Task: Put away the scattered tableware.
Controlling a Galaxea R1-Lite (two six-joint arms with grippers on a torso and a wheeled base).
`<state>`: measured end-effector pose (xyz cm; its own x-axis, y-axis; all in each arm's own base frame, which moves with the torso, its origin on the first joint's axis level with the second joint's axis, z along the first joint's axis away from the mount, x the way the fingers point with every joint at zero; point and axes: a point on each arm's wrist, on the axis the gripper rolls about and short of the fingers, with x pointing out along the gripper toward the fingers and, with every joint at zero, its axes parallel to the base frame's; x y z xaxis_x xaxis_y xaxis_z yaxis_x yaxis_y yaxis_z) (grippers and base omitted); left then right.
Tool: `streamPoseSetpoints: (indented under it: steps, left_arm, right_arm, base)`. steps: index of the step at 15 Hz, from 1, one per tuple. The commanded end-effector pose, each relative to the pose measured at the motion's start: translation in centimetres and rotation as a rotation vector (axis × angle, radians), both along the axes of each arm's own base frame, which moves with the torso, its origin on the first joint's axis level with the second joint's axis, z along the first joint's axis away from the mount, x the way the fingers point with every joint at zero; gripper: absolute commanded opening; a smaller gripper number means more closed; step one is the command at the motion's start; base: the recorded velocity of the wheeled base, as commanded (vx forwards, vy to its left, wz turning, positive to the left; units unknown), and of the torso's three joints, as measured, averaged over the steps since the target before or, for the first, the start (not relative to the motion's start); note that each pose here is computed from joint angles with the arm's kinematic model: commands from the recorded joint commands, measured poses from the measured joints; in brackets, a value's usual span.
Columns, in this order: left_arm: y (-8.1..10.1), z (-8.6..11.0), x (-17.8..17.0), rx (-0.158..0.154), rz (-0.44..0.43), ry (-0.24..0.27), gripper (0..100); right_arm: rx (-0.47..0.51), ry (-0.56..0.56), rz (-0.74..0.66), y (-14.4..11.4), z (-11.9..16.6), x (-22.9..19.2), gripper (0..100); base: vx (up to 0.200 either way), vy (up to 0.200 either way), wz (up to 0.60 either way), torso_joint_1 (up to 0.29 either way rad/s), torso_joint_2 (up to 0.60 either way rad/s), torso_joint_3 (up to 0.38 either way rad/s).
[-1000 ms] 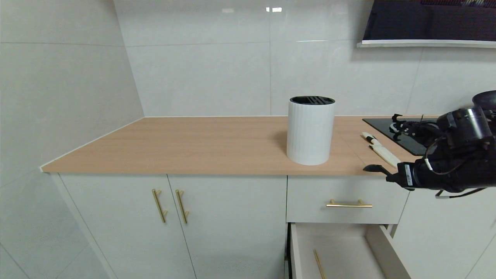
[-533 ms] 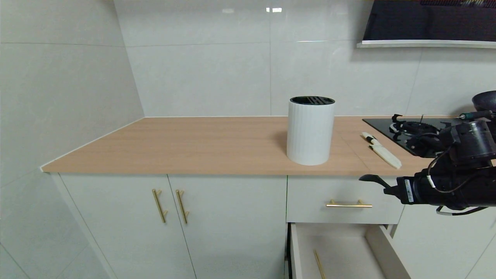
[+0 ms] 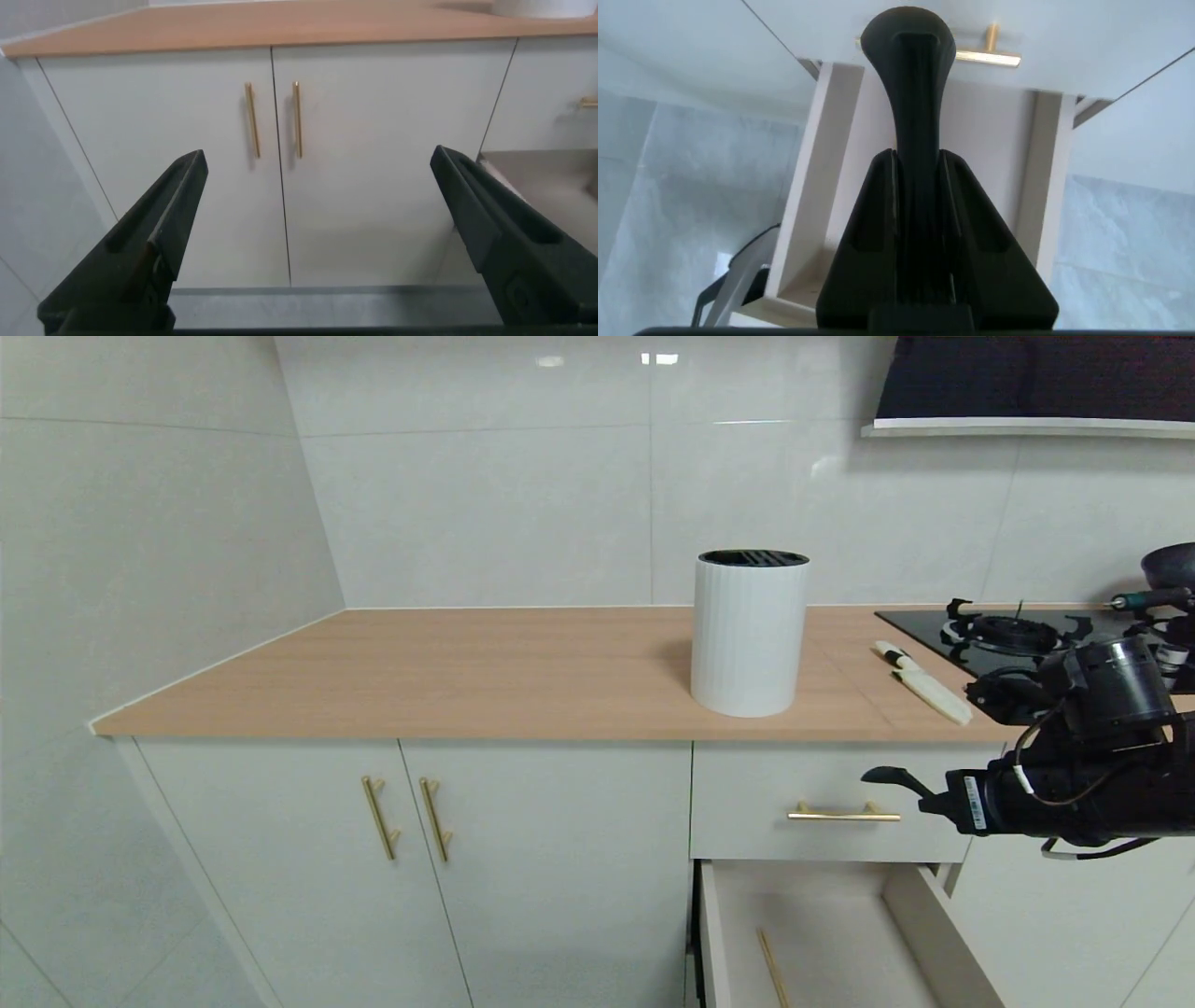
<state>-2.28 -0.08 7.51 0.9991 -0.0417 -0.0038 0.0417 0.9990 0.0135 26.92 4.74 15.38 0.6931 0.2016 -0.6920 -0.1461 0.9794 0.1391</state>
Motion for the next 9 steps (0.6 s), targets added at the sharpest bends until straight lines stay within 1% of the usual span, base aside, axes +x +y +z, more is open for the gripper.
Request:
streamPoseSetpoints:
  steps: [1, 3, 9]
  left_arm:
    - [0.0, 0.0, 0.0, 0.0, 0.0, -0.001, 100]
    - [0.0, 0.0, 0.0, 0.0, 0.0, 0.001, 100]
    - [0.0, 0.0, 0.0, 0.0, 0.0, 0.001, 100]
  right_arm:
    - [-0.006, 0.005, -0.003, 0.1, -0.4, 0.4, 0]
    - [-0.008, 0.001, -0.008, 0.1, -0.7, 0.6, 0]
    - [-0.036, 0.06, -0.025, 0.2, -2.6, 1.7, 0]
  base:
    - [0.0, 0.0, 0.0, -0.178, 0.45, 0.261]
    - [0.0, 0.0, 0.0, -0.173, 0.46, 0.278]
    - [0.0, 0.0, 0.0, -0.155, 0.46, 0.294]
